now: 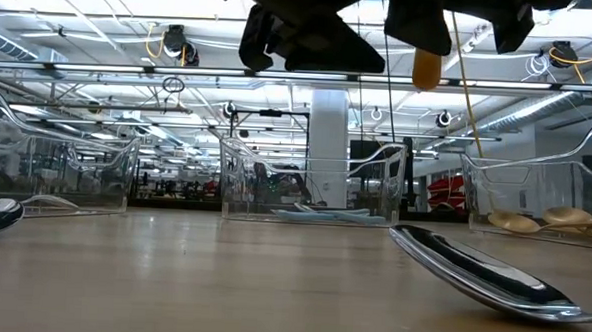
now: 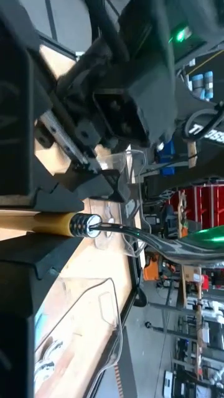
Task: Sort silverware by color (type)
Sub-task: Put the yellow spoon into the left transparent bin
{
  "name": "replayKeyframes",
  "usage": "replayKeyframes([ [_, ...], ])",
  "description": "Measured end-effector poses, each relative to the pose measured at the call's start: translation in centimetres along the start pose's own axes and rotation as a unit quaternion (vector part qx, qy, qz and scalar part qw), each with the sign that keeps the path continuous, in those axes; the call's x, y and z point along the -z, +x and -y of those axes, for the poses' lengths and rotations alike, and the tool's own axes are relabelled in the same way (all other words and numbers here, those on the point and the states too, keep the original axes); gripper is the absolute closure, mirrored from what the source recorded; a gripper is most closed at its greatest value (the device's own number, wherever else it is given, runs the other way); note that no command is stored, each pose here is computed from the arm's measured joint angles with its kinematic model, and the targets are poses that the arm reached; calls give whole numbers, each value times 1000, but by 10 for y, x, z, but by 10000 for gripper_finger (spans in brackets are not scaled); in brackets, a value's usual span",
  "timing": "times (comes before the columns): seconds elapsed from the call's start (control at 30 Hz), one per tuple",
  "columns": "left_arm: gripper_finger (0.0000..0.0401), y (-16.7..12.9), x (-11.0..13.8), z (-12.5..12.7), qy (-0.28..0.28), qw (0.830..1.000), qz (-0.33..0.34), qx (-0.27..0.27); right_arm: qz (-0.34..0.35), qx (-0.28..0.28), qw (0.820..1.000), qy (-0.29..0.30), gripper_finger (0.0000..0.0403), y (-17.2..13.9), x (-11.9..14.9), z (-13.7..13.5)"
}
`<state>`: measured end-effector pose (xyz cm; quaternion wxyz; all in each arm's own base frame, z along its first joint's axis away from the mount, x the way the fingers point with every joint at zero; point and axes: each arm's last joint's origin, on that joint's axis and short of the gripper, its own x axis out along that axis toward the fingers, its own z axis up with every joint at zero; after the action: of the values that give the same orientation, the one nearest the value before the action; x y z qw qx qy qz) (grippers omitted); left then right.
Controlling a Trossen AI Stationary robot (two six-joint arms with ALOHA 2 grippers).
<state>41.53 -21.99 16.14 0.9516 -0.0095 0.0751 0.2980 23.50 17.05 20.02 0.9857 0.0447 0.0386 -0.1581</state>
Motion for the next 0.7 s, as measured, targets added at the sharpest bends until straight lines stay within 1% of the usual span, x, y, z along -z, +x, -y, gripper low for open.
replayKeyframes([
  [0.2, 139, 5, -3, -2, 17, 1000, 2, -4, 2, 0, 1000, -2, 372, 1, -1, 0],
  [0.33, 140, 16, -8, -1, 34, 999, -3, 16, 4, 2, 1000, -7, 370, 2, -2, 1],
  [0.4, 146, 19, -10, -2, 48, 999, -4, 12, 4, 1, 1000, -7, 370, 2, -2, 1],
  [0.47, 158, 21, -12, -2, 52, 999, -2, 6, 4, 0, 1000, -9, 370, 2, -2, 1],
  [0.6, 195, 20, -14, -1, 66, 998, -3, -4, 4, 1, 1000, -10, 369, 2, -1, 1],
  [0.7, 225, 20, -15, 0, 54, 999, -9, -5, 4, 1, 1000, -11, 368, 2, -1, 1],
])
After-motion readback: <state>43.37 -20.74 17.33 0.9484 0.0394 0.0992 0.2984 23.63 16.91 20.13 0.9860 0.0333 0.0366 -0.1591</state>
